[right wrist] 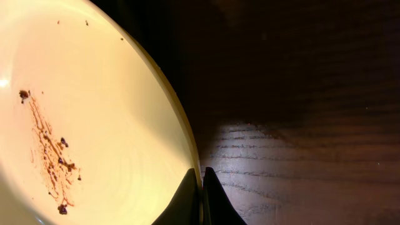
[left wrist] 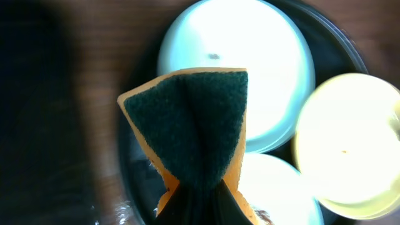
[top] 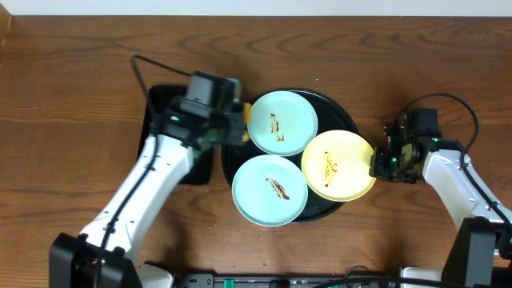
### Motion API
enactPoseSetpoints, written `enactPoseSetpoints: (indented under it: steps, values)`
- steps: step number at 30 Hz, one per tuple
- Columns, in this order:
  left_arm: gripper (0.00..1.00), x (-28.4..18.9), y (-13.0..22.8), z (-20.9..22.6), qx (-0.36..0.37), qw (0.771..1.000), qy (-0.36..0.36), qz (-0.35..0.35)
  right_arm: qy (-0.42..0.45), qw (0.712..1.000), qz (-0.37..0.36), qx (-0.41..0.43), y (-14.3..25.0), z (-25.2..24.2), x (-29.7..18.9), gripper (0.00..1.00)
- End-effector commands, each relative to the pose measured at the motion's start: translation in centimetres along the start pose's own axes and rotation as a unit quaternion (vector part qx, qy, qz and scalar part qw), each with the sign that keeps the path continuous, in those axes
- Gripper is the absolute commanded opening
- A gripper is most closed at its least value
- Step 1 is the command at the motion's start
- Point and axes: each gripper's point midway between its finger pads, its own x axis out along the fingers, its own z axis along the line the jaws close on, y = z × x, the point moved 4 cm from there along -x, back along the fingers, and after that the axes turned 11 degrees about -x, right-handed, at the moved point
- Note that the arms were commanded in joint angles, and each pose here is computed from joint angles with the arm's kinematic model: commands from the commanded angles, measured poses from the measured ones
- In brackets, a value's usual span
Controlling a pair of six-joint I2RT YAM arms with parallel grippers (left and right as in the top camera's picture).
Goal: Clean dirty plates on tray and stack at the side
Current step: 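Lift the sponge and carry it over the yellow plate, then scrub the yellow plate with the sponge while right gripper holds it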
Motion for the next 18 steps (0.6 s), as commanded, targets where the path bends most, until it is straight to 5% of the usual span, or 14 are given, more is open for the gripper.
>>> enactPoseSetpoints:
  steps: [1,18]
  values:
    - [0.07,0.4,0.7,-4.3,0.023,0.998,0.050,0.003,-0.006,1.000,-0.007,-0.003,-0.4,0.2,-0.3,0.01]
    - [0.07,9.9,9.4,-17.2,0.030,0.981,0.172,0.088,-0.006,1.000,-0.005,-0.002,-0.3,0.2,-0.3,0.01]
